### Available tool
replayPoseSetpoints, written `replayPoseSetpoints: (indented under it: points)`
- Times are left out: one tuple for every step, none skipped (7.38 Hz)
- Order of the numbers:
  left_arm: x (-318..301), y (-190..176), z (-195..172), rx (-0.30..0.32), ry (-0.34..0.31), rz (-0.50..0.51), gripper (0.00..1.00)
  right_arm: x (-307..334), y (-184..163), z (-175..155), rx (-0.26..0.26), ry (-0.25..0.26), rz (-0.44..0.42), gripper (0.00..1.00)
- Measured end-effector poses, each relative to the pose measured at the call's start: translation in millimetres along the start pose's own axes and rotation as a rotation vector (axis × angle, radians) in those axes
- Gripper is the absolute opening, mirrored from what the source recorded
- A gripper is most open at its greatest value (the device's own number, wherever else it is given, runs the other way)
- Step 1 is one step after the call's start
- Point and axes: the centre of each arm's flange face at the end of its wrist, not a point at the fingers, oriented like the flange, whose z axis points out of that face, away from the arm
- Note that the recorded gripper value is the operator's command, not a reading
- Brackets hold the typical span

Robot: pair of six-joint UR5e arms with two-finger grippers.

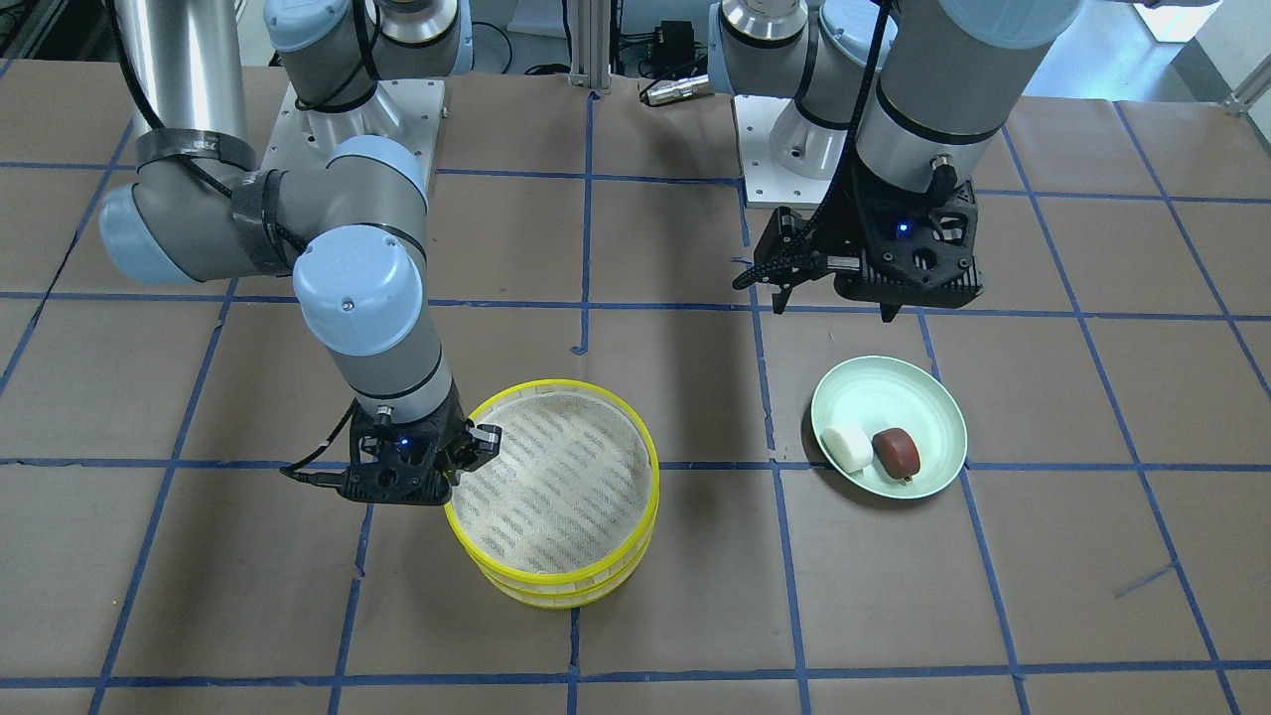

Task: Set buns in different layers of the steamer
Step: 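Close the right gripper on the top tier's yellow rim, then lift the top tier off and set it aside while left reaches the plate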

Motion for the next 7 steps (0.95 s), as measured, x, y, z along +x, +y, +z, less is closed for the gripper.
replayPoseSetpoints:
  points:
    - [-1,-1,2,-0.002,-0.002,0.003,1.0,4,2,-14,0.006,0.013,-0.001,0.07]
    - [-4,-5,15,-0.019,-0.003,0.005,1.0,12,6,-34,0.001,0.025,-0.011,0.08]
    - [-23,-14,41,-0.048,0.001,-0.009,1.0,29,10,-58,-0.011,0.034,-0.032,0.08]
    - [-61,-20,76,-0.089,0.013,-0.031,0.99,57,11,-79,-0.028,0.038,-0.035,0.08]
    - [-99,-18,116,-0.132,0.03,-0.043,0.98,92,11,-98,-0.044,0.04,-0.019,0.09]
    - [-129,-13,158,-0.137,0.041,-0.052,0.98,118,18,-121,-0.053,0.042,-0.011,0.11]
    - [-146,-13,202,-0.119,0.043,-0.065,0.99,139,33,-149,-0.065,0.058,-0.002,0.11]
